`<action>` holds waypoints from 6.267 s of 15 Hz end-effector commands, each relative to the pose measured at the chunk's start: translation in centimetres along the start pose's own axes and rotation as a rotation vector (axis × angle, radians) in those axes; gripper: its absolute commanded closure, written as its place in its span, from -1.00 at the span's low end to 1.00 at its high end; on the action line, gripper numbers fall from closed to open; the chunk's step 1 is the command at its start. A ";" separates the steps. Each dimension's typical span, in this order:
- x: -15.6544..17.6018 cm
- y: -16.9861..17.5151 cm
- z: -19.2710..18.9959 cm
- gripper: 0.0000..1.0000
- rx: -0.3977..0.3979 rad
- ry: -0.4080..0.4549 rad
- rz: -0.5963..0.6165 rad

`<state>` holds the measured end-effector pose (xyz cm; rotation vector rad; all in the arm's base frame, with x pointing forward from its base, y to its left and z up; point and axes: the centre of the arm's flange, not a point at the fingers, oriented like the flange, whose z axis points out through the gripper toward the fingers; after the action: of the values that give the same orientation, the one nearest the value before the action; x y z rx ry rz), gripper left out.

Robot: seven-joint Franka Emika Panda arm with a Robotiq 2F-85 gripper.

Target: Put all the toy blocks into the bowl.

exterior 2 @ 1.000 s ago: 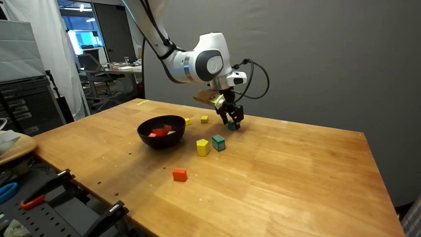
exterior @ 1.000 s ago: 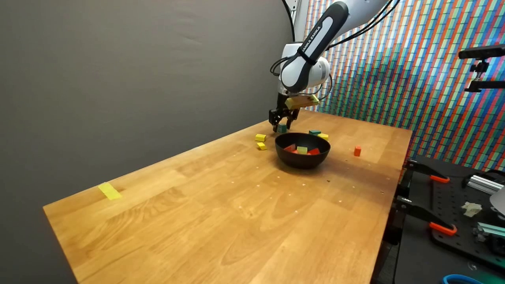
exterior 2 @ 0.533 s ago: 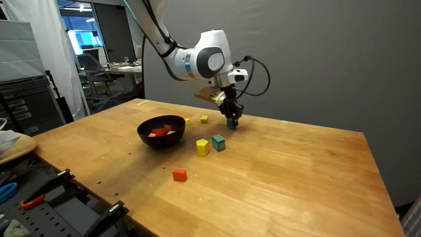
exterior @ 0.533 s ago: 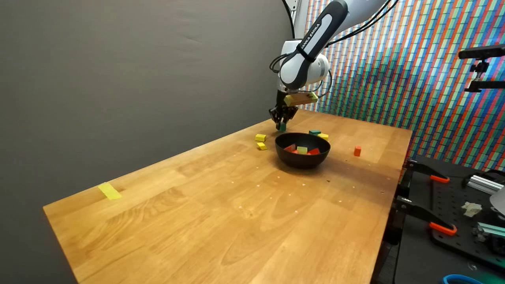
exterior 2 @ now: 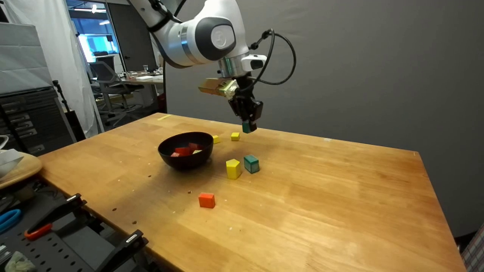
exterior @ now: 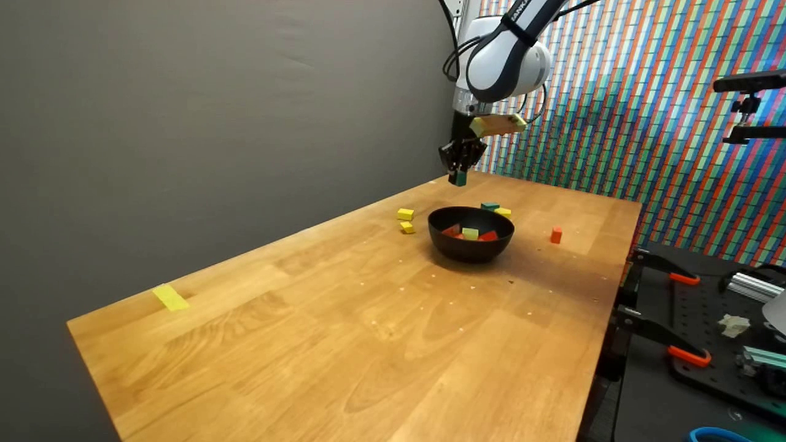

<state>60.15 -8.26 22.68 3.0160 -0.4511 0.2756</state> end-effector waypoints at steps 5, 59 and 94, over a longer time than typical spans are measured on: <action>-10.6 -5.8 -6.3 0.77 0.098 -0.061 -0.080; -12.8 6.9 -2.0 -1.00 0.099 0.144 0.186; -13.1 -3.7 -7.0 0.59 0.169 0.254 0.107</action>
<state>47.60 -3.25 25.44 3.0009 -0.6093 0.6770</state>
